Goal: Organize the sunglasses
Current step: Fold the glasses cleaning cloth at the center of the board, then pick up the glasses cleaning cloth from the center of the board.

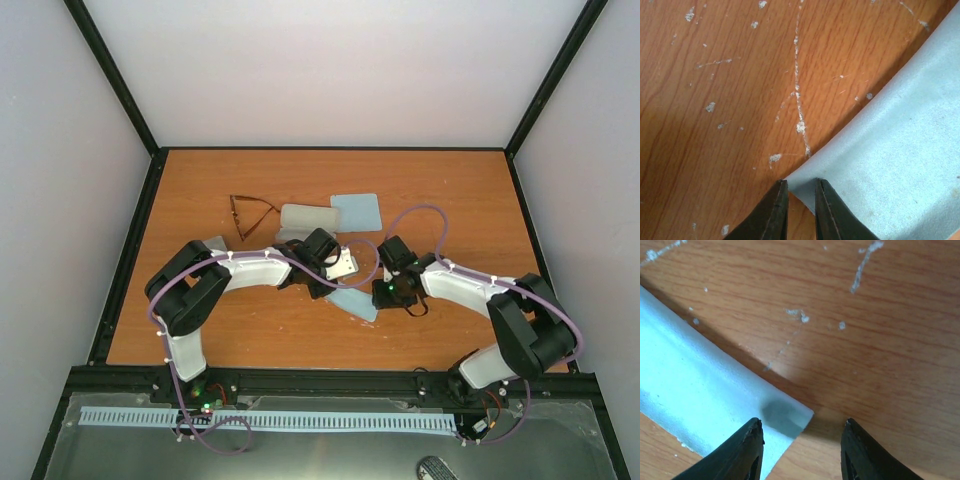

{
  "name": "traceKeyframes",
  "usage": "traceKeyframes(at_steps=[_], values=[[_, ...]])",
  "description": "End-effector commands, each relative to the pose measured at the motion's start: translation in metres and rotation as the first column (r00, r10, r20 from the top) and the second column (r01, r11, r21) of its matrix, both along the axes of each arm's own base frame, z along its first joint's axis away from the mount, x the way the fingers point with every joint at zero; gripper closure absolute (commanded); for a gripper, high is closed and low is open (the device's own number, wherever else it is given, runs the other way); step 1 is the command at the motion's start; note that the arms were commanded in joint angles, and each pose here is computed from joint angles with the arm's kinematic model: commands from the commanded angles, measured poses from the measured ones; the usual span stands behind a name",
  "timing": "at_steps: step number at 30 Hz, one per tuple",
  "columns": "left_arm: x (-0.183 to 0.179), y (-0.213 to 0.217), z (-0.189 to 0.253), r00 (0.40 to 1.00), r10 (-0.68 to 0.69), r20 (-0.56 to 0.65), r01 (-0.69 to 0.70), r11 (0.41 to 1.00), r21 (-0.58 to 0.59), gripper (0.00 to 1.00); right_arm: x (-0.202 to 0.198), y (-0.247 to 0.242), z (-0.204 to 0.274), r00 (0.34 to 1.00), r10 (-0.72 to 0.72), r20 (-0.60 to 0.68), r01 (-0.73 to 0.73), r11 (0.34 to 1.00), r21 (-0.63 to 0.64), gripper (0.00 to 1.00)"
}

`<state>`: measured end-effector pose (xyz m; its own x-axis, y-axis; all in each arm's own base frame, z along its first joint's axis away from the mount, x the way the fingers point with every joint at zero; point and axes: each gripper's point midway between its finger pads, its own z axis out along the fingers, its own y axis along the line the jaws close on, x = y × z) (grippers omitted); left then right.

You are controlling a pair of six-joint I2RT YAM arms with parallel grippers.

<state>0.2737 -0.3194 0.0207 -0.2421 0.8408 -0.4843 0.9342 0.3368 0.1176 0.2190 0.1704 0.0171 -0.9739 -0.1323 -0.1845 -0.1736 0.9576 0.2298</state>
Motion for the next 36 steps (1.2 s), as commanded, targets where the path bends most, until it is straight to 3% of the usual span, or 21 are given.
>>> traceKeyframes(at_steps=[1,5,9,11,19,22,26,36], values=[[0.006,-0.009,0.019,0.999,0.008,0.037,-0.006,0.999,-0.050,0.84,0.002,0.001,-0.013,1.000,-0.012,-0.013,0.012,1.000,-0.003,0.58],[0.006,-0.009,0.020,0.999,0.009,0.038,-0.007,0.999,-0.053,0.84,-0.001,0.004,-0.022,0.999,-0.002,-0.046,0.002,1.000,0.003,0.66],[0.008,-0.009,0.023,0.999,0.014,0.046,-0.011,0.998,-0.057,0.82,-0.008,0.005,-0.027,0.997,0.008,-0.080,-0.008,1.000,0.007,0.89],[0.009,-0.009,0.025,0.998,0.019,0.055,-0.016,0.998,-0.061,0.67,-0.010,0.003,-0.027,0.997,0.009,-0.081,-0.009,1.000,0.004,0.96],[0.021,-0.005,0.043,0.996,0.057,0.075,-0.048,0.992,-0.114,0.38,-0.007,-0.002,-0.023,0.998,0.010,-0.062,-0.011,1.000,-0.022,0.97],[0.029,-0.002,0.050,0.997,0.069,0.045,-0.062,0.986,-0.153,0.41,-0.005,0.000,-0.022,0.998,0.014,-0.062,-0.015,1.000,-0.023,0.97],[0.029,-0.002,0.035,0.999,0.040,-0.004,-0.040,0.990,-0.132,0.59,-0.002,0.002,-0.021,0.998,0.019,-0.058,-0.020,1.000,-0.019,0.97],[-0.003,-0.018,0.034,0.983,-0.109,-0.145,0.076,0.974,-0.214,0.57,-0.001,0.001,-0.017,0.999,0.017,-0.047,-0.018,1.000,-0.021,0.97]])
